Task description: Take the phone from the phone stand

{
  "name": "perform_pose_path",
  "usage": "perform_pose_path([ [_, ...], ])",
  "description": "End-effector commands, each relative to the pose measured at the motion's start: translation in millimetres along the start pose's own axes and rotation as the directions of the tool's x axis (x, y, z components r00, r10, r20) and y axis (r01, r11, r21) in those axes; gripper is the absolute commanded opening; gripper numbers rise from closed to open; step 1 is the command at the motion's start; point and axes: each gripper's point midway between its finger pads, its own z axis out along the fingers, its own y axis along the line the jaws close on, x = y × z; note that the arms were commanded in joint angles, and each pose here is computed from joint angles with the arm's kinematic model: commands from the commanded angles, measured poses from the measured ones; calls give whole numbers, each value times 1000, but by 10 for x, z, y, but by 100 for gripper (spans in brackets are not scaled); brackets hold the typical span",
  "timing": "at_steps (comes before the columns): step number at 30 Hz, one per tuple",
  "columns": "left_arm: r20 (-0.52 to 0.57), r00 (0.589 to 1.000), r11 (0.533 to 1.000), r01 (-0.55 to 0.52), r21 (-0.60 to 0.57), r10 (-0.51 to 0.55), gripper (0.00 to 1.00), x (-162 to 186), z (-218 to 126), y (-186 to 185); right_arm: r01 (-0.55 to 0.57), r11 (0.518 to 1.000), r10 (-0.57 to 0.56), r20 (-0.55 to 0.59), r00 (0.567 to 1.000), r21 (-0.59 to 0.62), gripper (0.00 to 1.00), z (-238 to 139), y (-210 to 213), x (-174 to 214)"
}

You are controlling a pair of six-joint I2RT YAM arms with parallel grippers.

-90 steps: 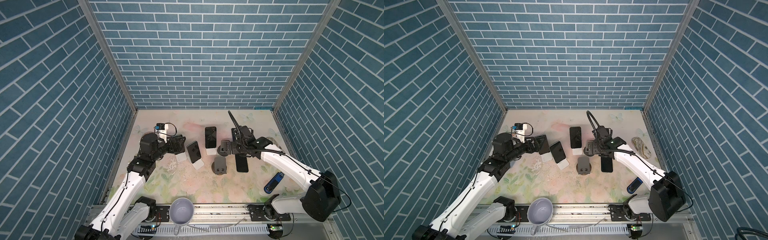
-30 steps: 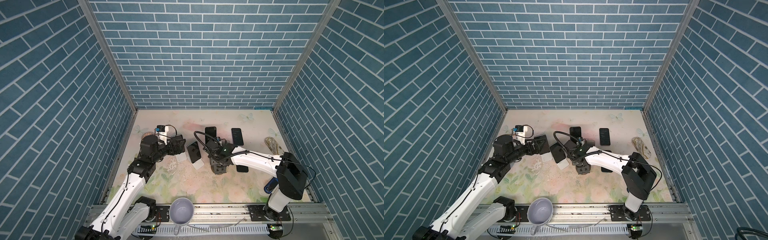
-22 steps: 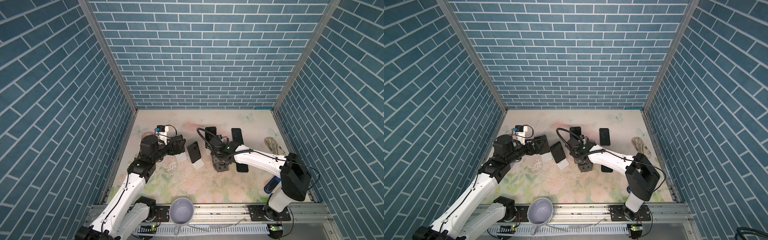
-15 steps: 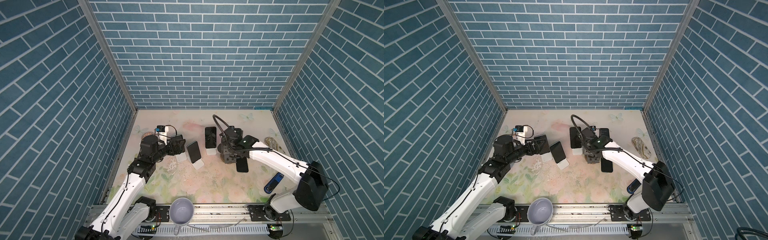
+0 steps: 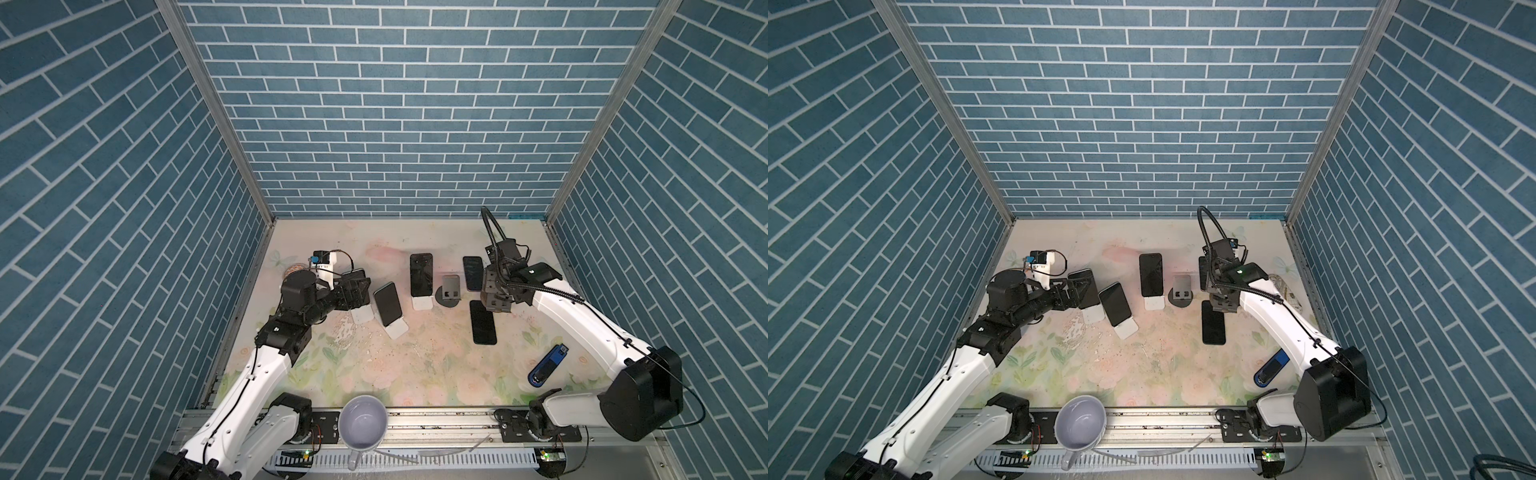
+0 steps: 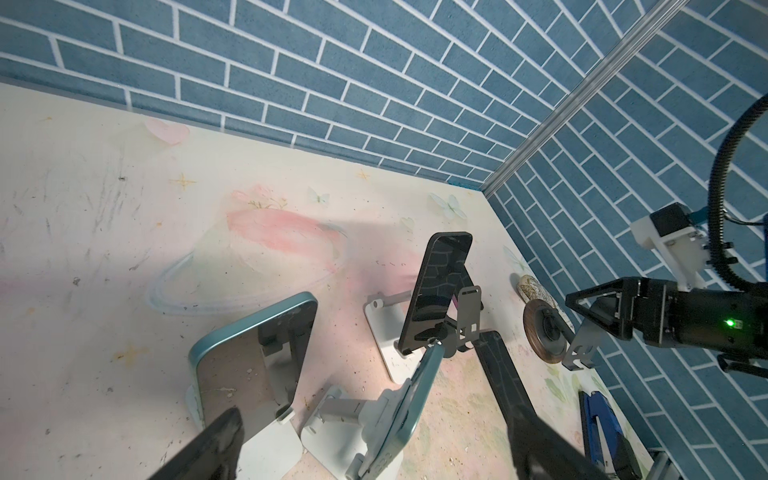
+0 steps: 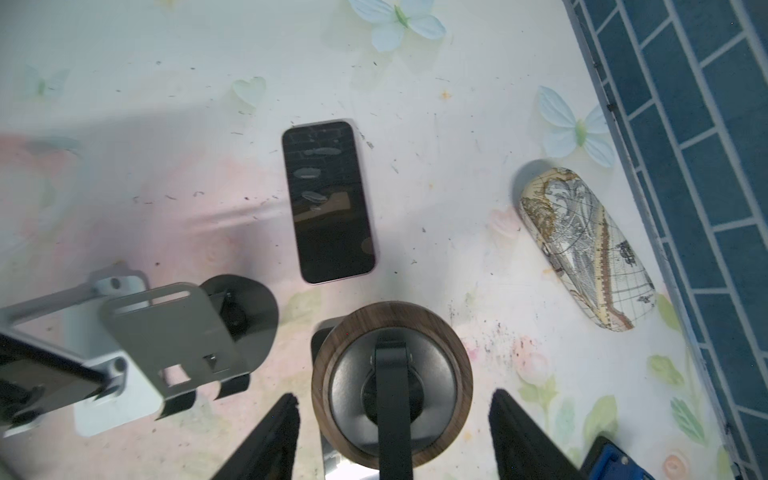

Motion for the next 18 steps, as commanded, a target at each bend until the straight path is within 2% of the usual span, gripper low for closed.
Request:
perform_pose_path([
  [1, 13, 1000, 1000, -8, -6, 8, 100, -69, -12, -21, 0, 1000, 0, -13, 1000, 29, 50, 254, -128, -44],
  [10, 16, 1000, 1000, -21, -21, 21, 100, -119, -73, -38, -68, 997, 69, -53, 996, 35, 51, 789, -311, -314],
  [18, 15, 999, 999, -28, -45, 29, 100, -104, -123, -8, -74, 996, 78, -67, 995, 58, 51, 1074, -402, -543],
])
